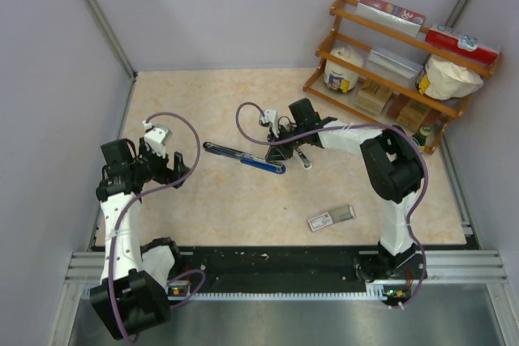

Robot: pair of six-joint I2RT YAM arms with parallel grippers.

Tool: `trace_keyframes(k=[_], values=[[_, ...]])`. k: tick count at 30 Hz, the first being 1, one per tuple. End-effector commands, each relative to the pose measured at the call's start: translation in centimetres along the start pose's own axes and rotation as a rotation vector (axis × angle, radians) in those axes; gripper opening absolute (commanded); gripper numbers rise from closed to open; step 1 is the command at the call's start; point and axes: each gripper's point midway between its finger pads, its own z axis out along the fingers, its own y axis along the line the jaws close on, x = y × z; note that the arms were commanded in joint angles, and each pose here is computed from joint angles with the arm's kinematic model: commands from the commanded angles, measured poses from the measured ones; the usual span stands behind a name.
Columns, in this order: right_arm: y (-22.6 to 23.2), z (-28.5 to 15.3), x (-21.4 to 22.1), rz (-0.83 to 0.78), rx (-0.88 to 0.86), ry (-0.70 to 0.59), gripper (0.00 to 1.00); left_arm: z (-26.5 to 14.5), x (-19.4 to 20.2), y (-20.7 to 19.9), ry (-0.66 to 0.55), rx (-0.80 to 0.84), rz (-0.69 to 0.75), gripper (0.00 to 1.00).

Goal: Load the staples into the stapler
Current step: Install the staple into the stapler.

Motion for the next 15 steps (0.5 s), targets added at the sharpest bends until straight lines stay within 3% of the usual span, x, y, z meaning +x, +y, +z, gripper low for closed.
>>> trace_keyframes(k=[1, 15], values=[[0.4, -0.35, -1.64, -0.05, -0.019, -0.046, 0.12, -0.12, -0.47, 0.21, -0.022, -0.006, 0.021, 0.93], [0.38, 0.03, -1.18, -0.013, -0.027, -0.035, 0.11, -0.1, -0.46, 0.2, -0.022, -0.004, 0.021, 0.93]])
